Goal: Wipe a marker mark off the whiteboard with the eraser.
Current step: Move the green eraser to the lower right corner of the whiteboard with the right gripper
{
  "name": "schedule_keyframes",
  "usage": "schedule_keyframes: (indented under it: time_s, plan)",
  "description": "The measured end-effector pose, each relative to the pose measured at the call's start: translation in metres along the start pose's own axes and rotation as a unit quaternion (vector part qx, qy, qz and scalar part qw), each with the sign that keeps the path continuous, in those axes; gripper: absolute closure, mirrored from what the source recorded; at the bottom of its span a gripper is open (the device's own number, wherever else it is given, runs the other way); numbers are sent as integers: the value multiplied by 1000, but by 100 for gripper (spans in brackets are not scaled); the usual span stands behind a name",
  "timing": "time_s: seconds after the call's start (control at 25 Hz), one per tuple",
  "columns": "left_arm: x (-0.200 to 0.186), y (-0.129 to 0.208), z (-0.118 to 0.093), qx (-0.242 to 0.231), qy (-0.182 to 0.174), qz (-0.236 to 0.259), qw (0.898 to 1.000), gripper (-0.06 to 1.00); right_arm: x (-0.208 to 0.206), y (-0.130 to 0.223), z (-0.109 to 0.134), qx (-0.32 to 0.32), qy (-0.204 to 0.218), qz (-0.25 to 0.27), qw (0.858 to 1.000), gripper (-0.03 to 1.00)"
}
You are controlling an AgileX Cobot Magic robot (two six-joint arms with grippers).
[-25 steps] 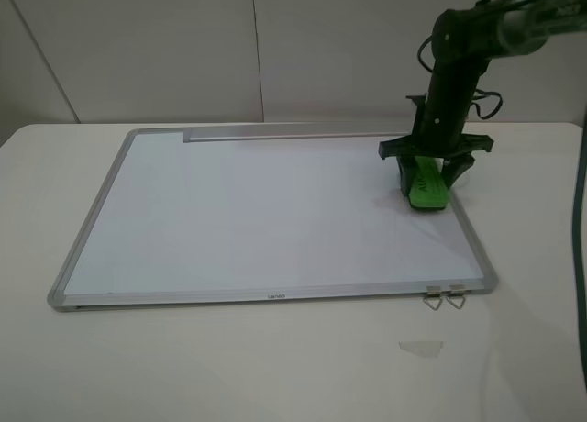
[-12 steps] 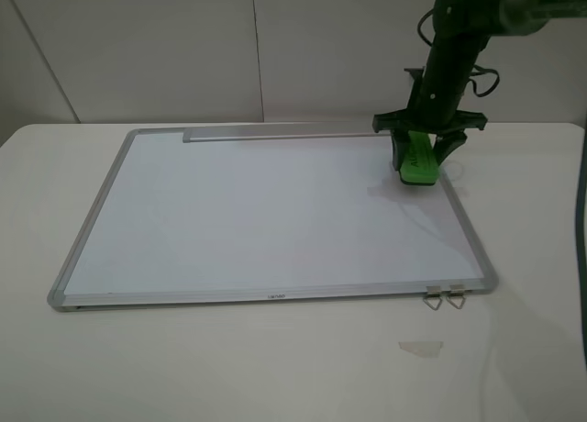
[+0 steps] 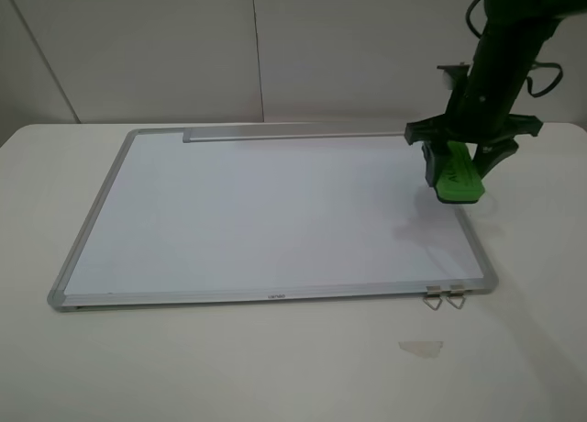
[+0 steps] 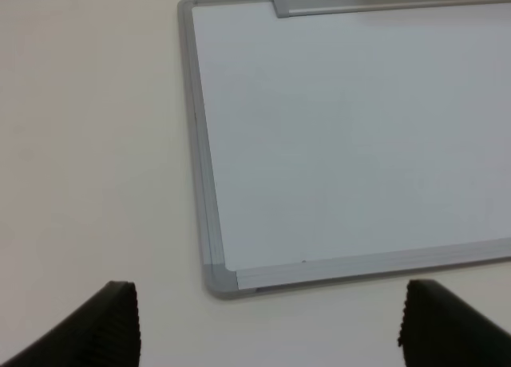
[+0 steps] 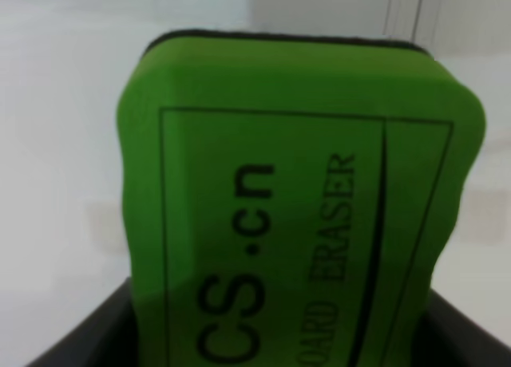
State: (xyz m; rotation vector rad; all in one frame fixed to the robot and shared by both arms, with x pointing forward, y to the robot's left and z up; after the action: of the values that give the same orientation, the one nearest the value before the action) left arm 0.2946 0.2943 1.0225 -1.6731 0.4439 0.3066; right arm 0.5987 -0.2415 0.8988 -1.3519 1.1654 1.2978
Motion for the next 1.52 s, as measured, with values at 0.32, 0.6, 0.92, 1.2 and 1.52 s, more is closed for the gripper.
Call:
schedule_keyframes:
  time_s: [0.32,0.6,0.92,1.2,1.52]
  plan:
    - [0,0,0,0,0,0,1000,26,24,44,1,12,-6,-29,999,37]
    - [0,0,0,0,0,0,1000,26,54,45,3,12,-9,-43,999,37]
    - [0,0,0,0,0,0,1000,26,81,48,5,11,-7,-9,1000,37]
    - [0,0,0,0,0,0,1000,26,88,52,5,10,-6,8,1000,37]
    - [0,0,0,0,0,0,1000,26,79,59,5,12,-8,24,1000,16]
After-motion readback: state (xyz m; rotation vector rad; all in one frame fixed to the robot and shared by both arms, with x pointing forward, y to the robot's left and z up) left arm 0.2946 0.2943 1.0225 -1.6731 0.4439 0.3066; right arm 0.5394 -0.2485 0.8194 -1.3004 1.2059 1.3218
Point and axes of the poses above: a point on each arm's last joint axis where the gripper is mounted, x pointing out along that axis toward the gripper, z along the wrist's bending axis when the last joint is at zero, y = z × x, the point moved 7 cm from there along x, pointing out along that axis toward the gripper, and after that the axes turned 6 degrees about -x, right-handed, at the moved point
